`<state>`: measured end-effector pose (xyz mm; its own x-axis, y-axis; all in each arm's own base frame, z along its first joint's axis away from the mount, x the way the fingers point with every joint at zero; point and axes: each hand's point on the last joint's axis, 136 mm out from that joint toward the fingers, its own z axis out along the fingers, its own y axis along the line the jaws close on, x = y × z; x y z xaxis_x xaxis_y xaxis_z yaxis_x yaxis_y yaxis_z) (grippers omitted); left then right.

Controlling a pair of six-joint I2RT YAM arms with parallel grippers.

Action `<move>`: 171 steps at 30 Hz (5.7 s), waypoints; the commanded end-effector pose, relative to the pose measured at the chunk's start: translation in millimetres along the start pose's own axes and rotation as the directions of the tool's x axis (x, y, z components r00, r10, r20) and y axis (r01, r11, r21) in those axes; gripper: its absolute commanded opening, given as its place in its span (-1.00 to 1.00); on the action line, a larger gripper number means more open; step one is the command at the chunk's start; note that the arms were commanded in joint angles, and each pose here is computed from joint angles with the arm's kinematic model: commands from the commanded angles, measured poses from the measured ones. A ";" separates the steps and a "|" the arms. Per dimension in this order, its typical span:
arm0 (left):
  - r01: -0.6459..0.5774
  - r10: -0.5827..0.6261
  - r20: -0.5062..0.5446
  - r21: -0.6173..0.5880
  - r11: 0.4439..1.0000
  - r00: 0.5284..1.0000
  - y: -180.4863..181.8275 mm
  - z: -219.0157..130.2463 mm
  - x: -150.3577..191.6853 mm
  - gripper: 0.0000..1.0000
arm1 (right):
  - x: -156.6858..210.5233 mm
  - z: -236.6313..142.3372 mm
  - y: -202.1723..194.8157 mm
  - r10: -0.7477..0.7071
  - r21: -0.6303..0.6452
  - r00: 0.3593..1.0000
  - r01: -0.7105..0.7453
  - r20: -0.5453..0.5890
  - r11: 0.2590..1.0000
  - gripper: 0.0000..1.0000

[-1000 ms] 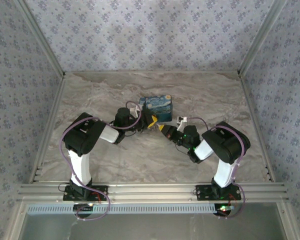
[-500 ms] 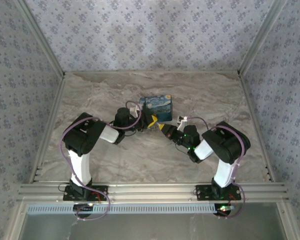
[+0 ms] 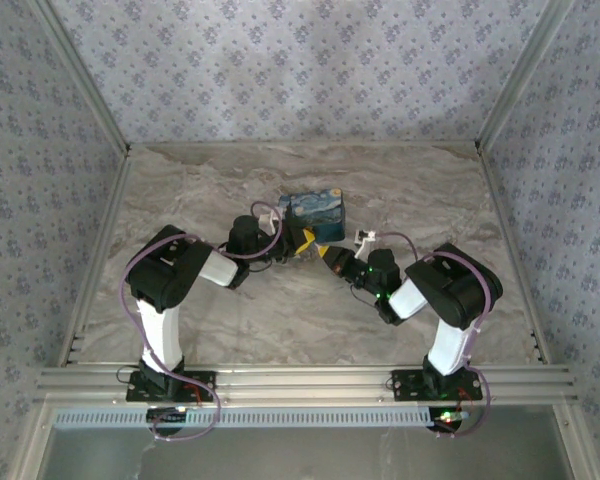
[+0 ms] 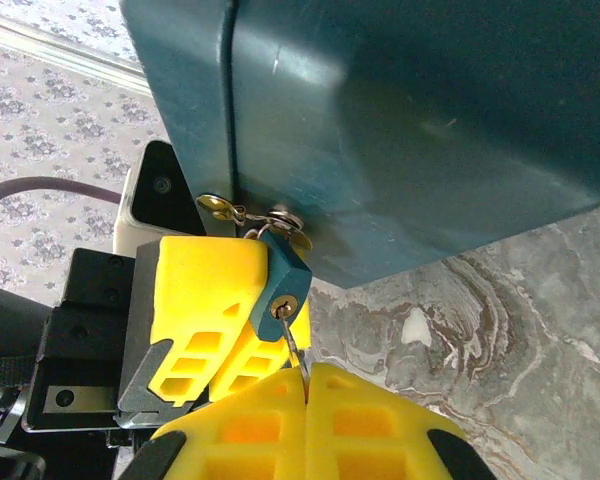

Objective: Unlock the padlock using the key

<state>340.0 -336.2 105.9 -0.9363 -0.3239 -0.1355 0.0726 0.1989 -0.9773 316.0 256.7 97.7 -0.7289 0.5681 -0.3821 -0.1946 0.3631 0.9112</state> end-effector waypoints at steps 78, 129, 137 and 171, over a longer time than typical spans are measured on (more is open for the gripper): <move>-0.065 0.089 -0.134 0.176 0.982 0.987 -29.1 -8.3 10.1 -1.00 | 4.1 -8.4 21.5 0.079 -0.069 0.944 -0.107 -0.322 0.992 -1.00; -0.124 0.180 -0.259 0.217 0.968 0.949 -46.4 -0.5 47.3 -1.00 | -30.1 27.1 31.0 0.254 -0.023 0.918 -0.273 -0.304 0.962 -1.00; -0.115 0.185 -0.269 0.255 0.960 0.945 -56.7 -0.6 47.9 -1.00 | -18.5 33.0 18.7 0.137 0.039 0.930 -0.131 -0.340 0.991 -1.00; -0.146 0.155 -0.157 0.073 0.987 0.975 -20.6 -7.0 19.2 -1.00 | -26.0 14.1 -8.0 0.162 0.128 0.927 -0.125 -0.338 0.984 -0.43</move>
<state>340.0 -334.2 112.6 -0.9522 -0.2371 -0.1927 0.1524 0.1778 -0.9722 339.9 263.6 99.2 -0.9537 0.2862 -0.0926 0.0050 0.3230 0.9464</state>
